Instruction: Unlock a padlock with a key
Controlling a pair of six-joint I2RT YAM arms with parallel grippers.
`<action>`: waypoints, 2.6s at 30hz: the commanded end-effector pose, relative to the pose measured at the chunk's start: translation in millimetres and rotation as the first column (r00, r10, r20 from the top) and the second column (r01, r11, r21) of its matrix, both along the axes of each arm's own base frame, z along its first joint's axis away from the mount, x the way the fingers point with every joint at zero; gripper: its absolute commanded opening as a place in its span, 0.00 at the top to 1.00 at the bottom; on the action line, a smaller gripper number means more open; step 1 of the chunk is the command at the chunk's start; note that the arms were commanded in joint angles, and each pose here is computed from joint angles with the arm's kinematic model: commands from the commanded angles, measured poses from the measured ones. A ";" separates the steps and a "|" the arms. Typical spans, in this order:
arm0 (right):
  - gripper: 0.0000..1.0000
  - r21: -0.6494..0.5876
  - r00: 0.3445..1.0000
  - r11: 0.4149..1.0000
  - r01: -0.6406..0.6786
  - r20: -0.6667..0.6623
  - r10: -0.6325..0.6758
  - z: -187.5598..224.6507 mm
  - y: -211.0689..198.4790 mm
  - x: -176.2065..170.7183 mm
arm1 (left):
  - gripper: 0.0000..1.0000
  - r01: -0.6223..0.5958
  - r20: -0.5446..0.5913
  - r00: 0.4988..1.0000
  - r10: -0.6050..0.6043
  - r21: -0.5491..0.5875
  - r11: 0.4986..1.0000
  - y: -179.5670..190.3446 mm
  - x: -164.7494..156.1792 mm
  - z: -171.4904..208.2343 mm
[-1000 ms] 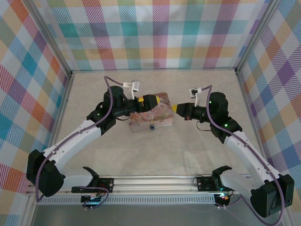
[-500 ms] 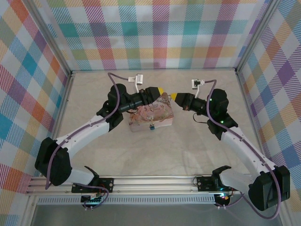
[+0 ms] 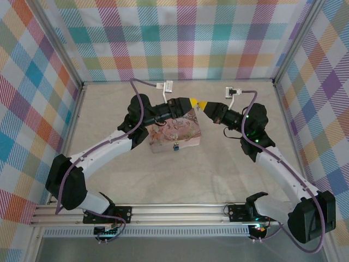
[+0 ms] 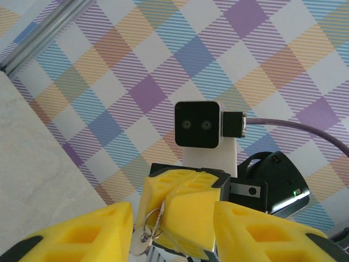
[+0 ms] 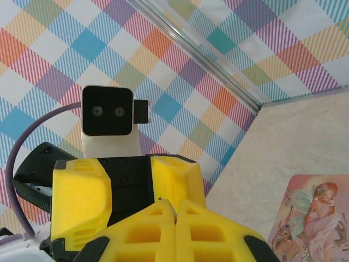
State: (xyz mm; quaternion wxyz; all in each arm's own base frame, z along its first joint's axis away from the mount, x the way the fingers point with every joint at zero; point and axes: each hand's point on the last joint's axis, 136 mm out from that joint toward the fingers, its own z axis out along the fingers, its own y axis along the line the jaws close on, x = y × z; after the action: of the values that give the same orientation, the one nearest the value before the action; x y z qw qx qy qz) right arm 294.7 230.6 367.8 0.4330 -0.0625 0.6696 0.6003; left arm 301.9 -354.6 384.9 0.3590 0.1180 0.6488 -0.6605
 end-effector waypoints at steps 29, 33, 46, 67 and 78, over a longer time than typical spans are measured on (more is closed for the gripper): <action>0.57 -0.182 0.998 0.983 0.032 -0.045 -0.040 -32.3 -19.1 -28.5 | 1.00 0.030 0.021 0.999 -0.037 0.282 0.959 -2.7 -14.3 -19.5; 0.53 -0.228 0.999 0.974 -0.003 -0.044 -0.007 -37.2 -23.6 -43.4 | 1.00 0.130 -0.036 0.991 -0.126 0.396 0.909 -1.1 -31.5 -43.1; 0.45 -0.141 0.987 0.977 -0.158 -0.026 0.156 -29.5 -8.9 -59.7 | 1.00 0.229 -0.014 0.970 -0.241 0.368 0.901 1.0 -61.3 -35.0; 0.65 -0.119 0.962 0.955 -0.272 -0.031 0.271 -29.8 4.3 -68.8 | 1.00 0.226 0.003 0.970 -0.242 0.343 0.912 -5.0 -61.6 -32.9; 0.94 -0.133 0.960 0.951 -0.280 -0.029 0.279 -32.3 4.5 -71.8 | 1.00 0.222 0.002 0.972 -0.237 0.339 0.914 -5.6 -60.1 -31.8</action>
State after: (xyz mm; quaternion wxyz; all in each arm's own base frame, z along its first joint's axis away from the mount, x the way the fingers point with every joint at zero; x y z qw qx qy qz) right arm 230.1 232.4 330.5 0.3309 -0.1581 0.7065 0.6053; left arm 246.2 -358.7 346.7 0.2593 0.2612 0.7369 -0.5671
